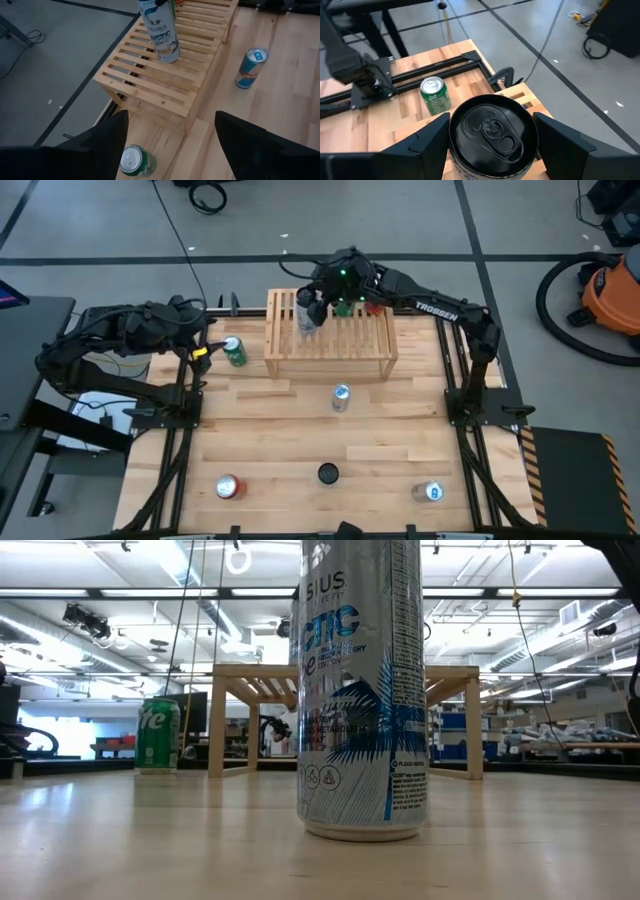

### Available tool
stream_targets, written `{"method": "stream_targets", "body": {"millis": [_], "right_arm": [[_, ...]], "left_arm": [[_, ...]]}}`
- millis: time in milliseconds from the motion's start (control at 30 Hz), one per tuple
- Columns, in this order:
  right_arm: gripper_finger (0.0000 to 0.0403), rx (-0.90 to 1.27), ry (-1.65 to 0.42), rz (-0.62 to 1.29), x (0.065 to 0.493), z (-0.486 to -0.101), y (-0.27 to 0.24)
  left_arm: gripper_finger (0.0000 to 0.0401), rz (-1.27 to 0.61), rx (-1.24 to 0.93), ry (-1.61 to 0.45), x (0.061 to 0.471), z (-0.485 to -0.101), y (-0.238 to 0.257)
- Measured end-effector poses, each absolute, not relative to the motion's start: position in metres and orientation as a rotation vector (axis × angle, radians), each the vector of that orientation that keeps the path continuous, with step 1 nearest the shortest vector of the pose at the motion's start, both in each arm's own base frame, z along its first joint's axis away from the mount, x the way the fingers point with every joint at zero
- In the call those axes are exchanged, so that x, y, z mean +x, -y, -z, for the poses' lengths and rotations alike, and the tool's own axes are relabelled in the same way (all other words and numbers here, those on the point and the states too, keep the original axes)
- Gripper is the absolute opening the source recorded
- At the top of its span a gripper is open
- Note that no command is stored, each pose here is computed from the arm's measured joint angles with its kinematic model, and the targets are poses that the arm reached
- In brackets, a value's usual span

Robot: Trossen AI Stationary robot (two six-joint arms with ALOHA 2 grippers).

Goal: Place canned beverage on shelf
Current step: Put the left white blue soda can on the shelf

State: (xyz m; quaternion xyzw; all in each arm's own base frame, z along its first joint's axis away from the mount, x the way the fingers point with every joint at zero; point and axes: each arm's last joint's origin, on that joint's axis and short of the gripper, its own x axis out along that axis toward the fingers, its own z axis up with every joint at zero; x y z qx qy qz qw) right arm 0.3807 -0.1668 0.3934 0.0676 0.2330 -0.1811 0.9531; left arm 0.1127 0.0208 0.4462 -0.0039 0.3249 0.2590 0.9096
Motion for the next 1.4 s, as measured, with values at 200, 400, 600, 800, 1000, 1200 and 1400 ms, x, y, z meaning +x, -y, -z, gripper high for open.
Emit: {"method": "stream_targets", "body": {"millis": [200,400,600,800,1000,1200,1400], "right_arm": [[0.0262,0.066,-0.473,0.268,0.377,-0.394,0.176],[0.0263,0.013,-0.463,0.165,0.368,-0.394,0.192],[0.0262,-0.089,-0.451,0.080,0.362,-0.394,0.202],[0.0264,-0.111,-0.419,-0.028,0.355,-0.394,0.212],[0.0264,-0.102,-0.388,-0.076,0.345,-0.395,0.225],[0.0264,-0.113,-0.357,-0.121,0.336,-0.396,0.236],[0.0264,-0.109,-0.332,-0.150,0.330,-0.397,0.243]], "left_arm": [[0.0299,-0.535,-0.009,-0.680,0.112,-0.445,-0.021],[0.0299,-0.535,-0.009,-0.680,0.112,-0.445,-0.021],[0.0299,-0.535,-0.009,-0.679,0.112,-0.445,-0.021],[0.0299,-0.535,-0.009,-0.679,0.112,-0.445,-0.021],[0.0299,-0.535,-0.009,-0.678,0.112,-0.446,-0.021],[0.0299,-0.535,-0.009,-0.679,0.112,-0.445,-0.021],[0.0299,-0.535,-0.009,-0.679,0.112,-0.446,-0.021]]}}
